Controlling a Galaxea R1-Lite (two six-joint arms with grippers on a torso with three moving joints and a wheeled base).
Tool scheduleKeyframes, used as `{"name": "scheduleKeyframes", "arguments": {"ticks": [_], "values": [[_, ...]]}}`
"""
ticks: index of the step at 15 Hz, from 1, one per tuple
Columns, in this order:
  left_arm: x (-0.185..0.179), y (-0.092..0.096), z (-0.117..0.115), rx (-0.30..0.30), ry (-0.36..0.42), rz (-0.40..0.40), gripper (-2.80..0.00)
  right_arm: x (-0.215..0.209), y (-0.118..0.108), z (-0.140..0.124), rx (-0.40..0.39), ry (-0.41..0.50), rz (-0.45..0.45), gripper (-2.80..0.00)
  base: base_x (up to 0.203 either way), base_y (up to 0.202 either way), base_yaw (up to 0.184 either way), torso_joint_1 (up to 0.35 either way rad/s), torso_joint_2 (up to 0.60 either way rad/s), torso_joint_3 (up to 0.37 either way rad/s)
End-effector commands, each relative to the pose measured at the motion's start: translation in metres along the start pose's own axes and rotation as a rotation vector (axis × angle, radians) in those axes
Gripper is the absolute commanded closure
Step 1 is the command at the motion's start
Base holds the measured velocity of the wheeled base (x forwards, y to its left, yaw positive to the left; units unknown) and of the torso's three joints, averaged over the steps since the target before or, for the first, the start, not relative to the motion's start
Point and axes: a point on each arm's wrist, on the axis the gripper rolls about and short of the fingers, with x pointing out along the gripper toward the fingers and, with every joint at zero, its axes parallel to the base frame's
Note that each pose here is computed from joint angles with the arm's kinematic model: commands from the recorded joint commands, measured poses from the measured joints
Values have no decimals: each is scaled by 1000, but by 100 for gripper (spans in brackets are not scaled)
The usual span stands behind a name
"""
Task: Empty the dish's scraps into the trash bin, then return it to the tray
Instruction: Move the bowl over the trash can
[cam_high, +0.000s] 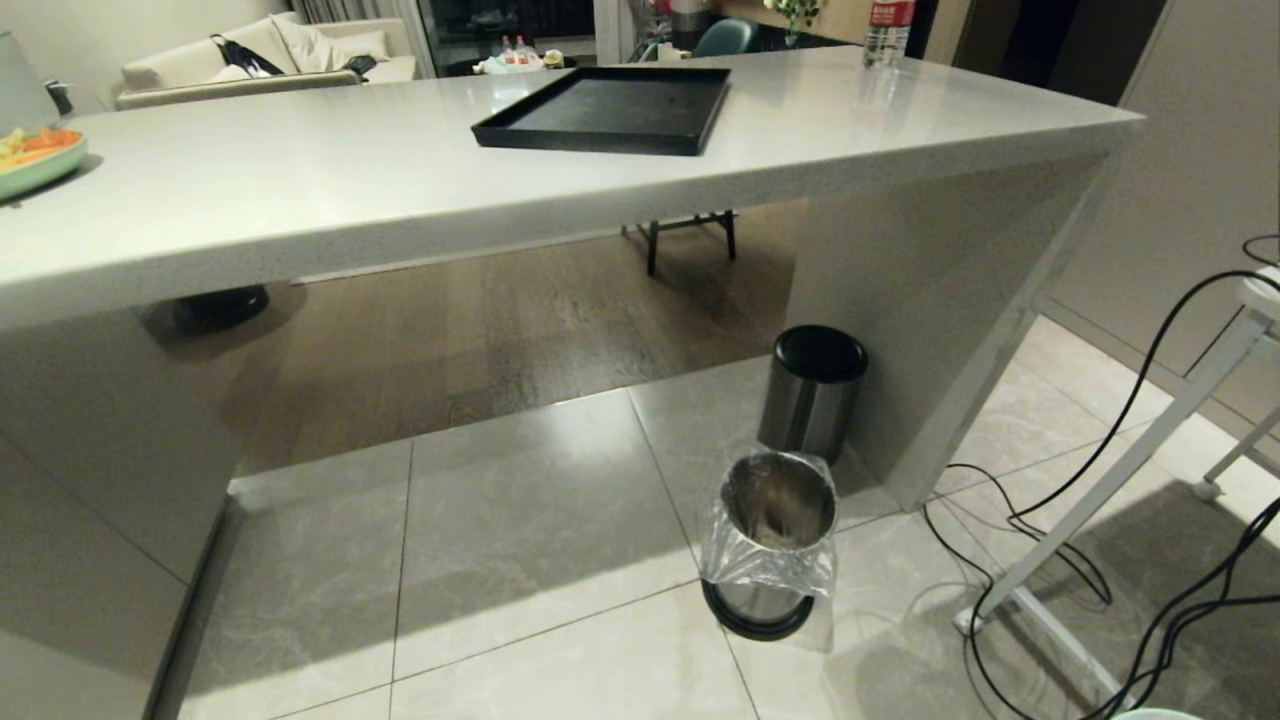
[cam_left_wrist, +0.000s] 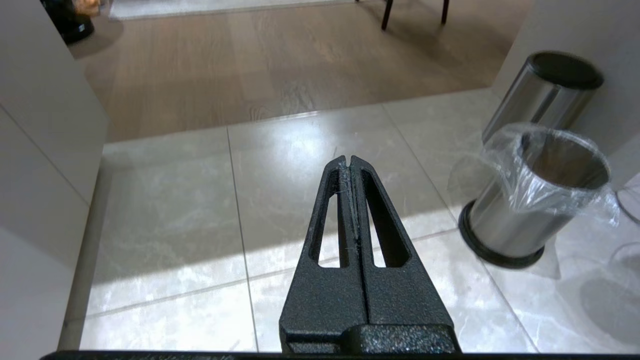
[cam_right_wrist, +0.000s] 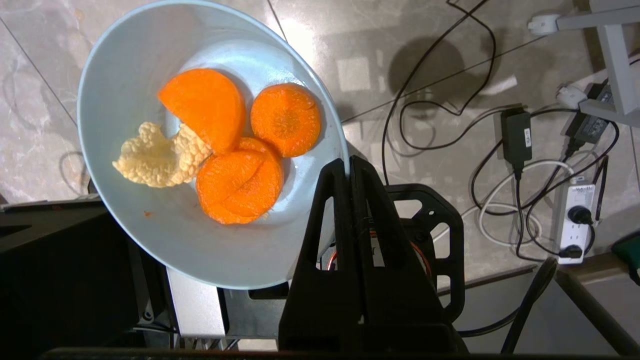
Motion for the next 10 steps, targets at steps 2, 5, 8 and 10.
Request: {"name": "scheduleKeyframes", "arguments": {"ticks": [2, 5, 8, 10], "values": [[0, 0, 0, 1, 1, 1, 0, 0, 0, -1, 3, 6, 0, 0, 0, 0, 0, 35, 122, 123], [0, 0, 0, -1, 1, 1, 0, 2, 0, -4, 3, 11, 0, 0, 0, 0, 0, 7, 27, 29], [0, 0, 0, -1, 1, 1, 0, 2, 0, -4, 2, 13, 0, 0, 0, 0, 0, 0, 0, 0], [0, 0, 0, -1, 1, 1, 0, 2, -1, -4, 5, 16, 0, 0, 0, 0, 0, 0, 0, 0]]}}
